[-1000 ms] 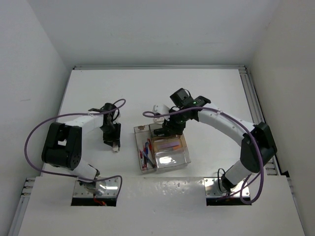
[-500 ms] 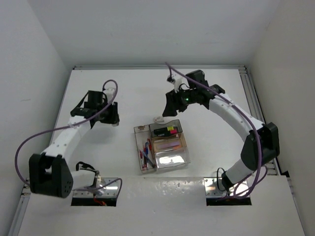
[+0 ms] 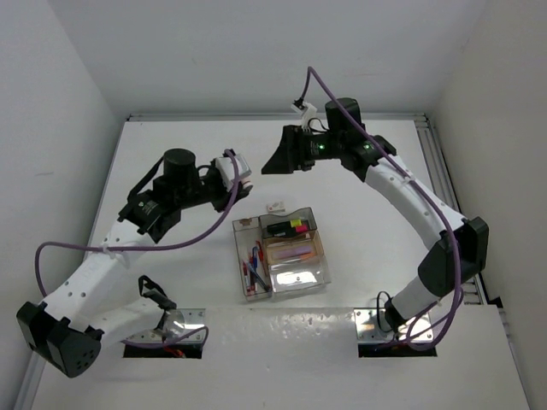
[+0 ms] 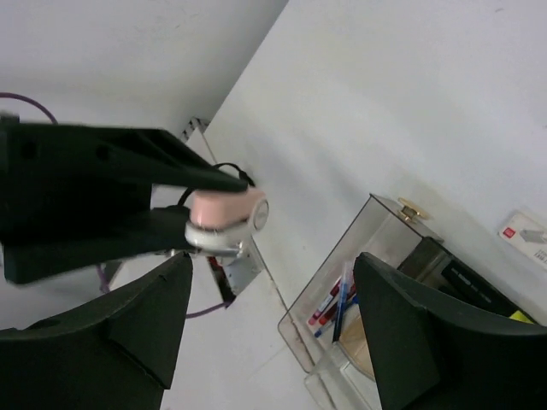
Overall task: Sort the stationery into containers
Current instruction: Pass the stationery from the left arm to the right
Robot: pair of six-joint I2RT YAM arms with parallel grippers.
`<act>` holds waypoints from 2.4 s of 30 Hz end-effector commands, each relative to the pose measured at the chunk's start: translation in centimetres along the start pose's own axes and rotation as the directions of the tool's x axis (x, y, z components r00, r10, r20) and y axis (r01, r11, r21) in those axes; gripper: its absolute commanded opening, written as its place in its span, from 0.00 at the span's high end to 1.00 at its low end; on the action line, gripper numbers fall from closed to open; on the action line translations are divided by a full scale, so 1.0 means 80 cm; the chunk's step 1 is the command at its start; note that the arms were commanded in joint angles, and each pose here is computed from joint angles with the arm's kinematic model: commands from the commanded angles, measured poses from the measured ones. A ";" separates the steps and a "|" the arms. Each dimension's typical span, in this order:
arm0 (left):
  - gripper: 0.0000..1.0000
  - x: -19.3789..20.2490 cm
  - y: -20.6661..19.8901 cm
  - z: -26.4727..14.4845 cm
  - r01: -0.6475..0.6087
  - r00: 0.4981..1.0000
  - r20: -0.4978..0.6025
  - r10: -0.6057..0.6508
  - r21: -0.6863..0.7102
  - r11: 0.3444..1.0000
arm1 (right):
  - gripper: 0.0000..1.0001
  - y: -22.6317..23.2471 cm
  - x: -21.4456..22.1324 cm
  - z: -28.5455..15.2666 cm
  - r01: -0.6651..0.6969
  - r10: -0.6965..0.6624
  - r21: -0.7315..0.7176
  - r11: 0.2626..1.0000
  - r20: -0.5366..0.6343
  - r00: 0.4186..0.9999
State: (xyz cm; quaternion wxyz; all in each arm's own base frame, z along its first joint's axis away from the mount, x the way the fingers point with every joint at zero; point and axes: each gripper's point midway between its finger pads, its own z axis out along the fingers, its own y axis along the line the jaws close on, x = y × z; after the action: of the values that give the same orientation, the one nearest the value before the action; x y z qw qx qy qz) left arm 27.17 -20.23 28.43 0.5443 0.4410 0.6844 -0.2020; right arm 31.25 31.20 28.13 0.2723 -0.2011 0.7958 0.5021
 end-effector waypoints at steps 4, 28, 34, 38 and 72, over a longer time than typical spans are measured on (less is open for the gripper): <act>0.81 -0.027 -0.013 0.015 -0.159 0.987 -0.026 0.159 0.005 0.987 | 0.25 0.019 -0.013 0.008 0.184 -0.188 0.119 0.976 0.024 0.982; 0.81 -0.042 -0.010 0.029 -0.188 0.982 -0.024 0.187 -0.045 0.981 | 0.36 0.027 0.031 0.035 0.134 -0.130 0.065 0.989 -0.073 0.989; 0.80 -0.043 -0.014 0.030 -0.179 0.984 -0.019 0.179 -0.025 0.983 | 0.46 0.028 0.024 0.043 0.117 -0.114 0.050 0.992 -0.060 0.992; 0.80 -0.042 -0.017 0.031 -0.181 0.983 -0.019 0.180 -0.013 0.983 | 0.49 0.035 0.019 0.046 0.104 -0.103 0.029 0.994 -0.053 0.993; 0.02 -0.045 0.058 -0.003 0.131 0.991 0.062 -0.118 -0.258 0.957 | 1.00 0.022 0.033 0.022 0.101 -0.103 -0.024 0.995 -0.073 0.992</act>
State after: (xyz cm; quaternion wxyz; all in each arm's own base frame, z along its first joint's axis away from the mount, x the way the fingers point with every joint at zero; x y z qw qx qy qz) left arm 29.59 -20.56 28.33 0.5409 0.3823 0.7345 -0.1477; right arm 28.91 35.44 25.75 0.2699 -0.2690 0.7979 0.4670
